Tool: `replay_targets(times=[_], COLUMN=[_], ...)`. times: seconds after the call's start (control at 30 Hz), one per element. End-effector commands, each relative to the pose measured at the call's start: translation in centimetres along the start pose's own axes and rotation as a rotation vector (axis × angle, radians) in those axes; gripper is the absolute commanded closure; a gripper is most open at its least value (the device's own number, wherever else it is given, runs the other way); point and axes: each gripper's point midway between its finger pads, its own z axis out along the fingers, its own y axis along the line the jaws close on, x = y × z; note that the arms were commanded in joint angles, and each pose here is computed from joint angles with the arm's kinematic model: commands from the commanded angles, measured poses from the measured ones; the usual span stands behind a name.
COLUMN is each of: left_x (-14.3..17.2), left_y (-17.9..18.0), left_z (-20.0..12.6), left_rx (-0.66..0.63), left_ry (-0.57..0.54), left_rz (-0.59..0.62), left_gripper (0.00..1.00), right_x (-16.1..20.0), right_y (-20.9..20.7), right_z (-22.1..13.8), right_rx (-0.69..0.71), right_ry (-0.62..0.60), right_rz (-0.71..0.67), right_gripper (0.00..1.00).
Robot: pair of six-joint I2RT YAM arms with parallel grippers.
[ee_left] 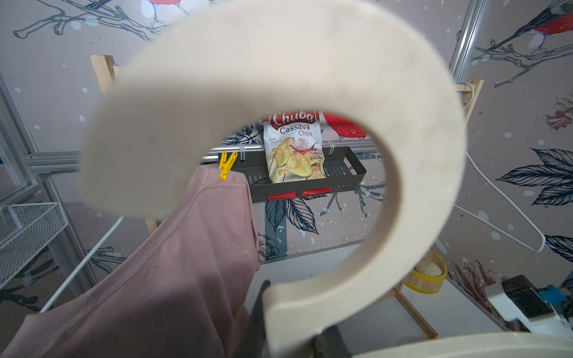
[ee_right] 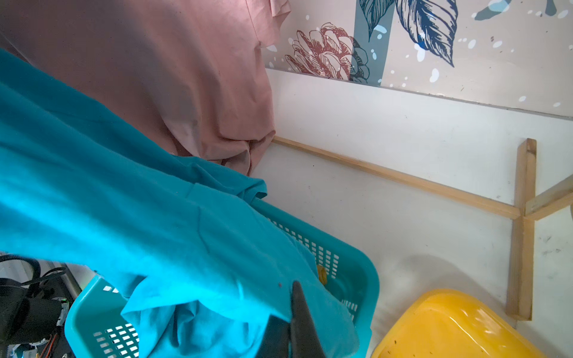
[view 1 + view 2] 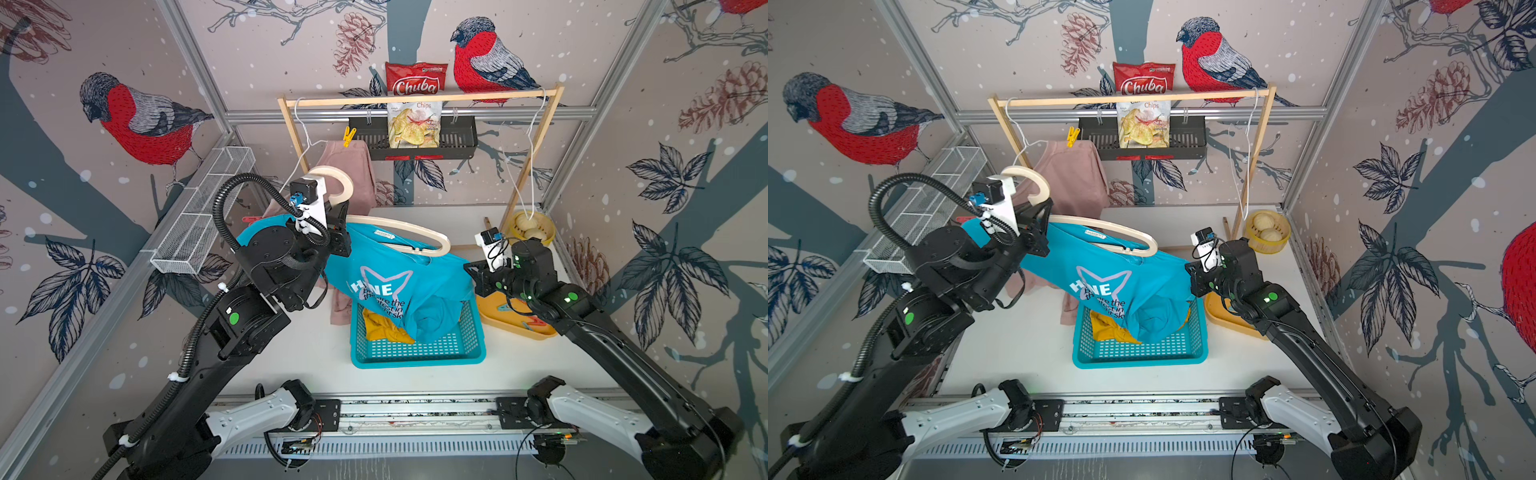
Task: Remove the clothespins securing t-shirts to the hanger
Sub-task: Remove the T-shirt from the hanger.
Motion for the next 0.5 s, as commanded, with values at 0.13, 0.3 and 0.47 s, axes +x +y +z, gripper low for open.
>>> replay_targets(times=[0.13,0.3,0.47], left_x=[-0.8,-0.2,1.0], left_y=[-2.9,-5.7,-9.7], left_z=[1.3,1.8,2.0], left_rx=[0.097,0.154,0.216], left_ry=[-0.010,-0.004,0.004], left_rz=[-0.029,0.017,0.136], left_gripper=[1.00,1.00,1.00], right_x=[-3.9,-8.2,-11.1], right_y=[-1.5,-1.4,1.6], right_z=[-3.5,-8.9,-12.7], right_rx=[0.119,0.175,0.058], right_ry=[-0.116,-0.280,-0.355], right_rz=[-0.002,-0.021,-0.058], right_gripper=[0.20,0.12,0.09])
